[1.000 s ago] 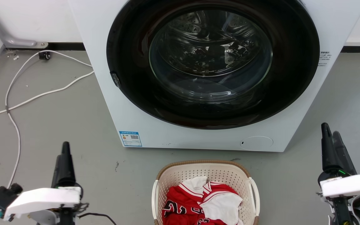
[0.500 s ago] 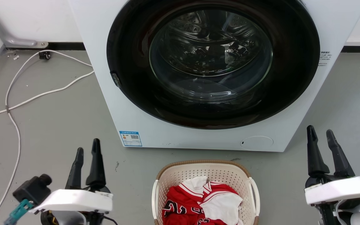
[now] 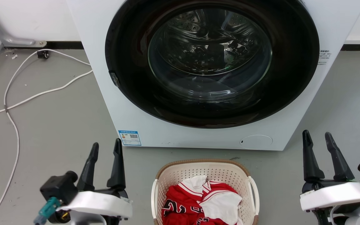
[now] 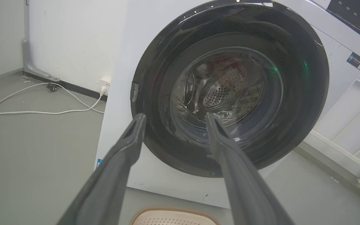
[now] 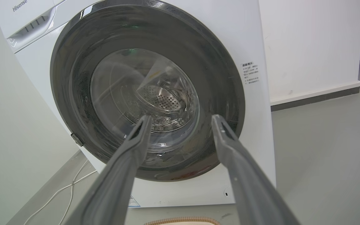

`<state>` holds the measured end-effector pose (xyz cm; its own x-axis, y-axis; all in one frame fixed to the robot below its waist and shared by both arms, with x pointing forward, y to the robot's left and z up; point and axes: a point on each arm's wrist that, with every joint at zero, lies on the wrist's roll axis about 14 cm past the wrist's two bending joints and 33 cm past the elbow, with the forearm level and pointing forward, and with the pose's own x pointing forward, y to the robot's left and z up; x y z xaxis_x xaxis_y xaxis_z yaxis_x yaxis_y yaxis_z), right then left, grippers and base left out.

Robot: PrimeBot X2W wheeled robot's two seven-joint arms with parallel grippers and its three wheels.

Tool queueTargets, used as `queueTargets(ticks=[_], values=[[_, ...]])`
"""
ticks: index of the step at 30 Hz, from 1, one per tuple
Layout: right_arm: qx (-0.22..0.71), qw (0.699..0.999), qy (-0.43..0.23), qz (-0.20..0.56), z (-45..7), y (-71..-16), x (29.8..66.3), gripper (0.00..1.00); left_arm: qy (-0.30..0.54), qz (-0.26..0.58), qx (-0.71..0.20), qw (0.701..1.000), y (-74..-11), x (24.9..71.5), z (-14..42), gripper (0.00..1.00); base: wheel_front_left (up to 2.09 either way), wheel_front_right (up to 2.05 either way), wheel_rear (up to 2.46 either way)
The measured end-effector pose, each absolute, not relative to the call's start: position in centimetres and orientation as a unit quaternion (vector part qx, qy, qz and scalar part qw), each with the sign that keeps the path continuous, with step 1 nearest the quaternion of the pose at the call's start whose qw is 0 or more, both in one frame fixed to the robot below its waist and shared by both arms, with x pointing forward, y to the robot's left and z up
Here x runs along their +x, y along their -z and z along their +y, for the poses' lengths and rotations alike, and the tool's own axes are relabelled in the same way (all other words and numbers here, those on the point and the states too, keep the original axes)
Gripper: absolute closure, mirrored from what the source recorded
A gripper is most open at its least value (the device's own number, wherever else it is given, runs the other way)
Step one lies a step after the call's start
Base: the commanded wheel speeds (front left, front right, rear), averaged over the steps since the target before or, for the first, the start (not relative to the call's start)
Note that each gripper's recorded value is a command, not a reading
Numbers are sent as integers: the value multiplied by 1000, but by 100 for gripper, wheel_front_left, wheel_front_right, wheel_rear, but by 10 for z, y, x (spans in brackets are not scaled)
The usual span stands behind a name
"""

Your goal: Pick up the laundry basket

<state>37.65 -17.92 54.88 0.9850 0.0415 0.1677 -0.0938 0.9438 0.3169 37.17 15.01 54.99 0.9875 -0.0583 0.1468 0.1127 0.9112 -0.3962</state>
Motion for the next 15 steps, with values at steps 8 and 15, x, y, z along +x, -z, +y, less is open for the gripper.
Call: queueTargets(ticks=[8,15], values=[[128,988,-34,-77,-179,-544,373,0,60,-53,-144,986,-539,367,137,0,0,0,0],[104,991,-39,-73,-175,-539,372,0,70,-57,-100,991,-539,364,129,0,0,0,0]])
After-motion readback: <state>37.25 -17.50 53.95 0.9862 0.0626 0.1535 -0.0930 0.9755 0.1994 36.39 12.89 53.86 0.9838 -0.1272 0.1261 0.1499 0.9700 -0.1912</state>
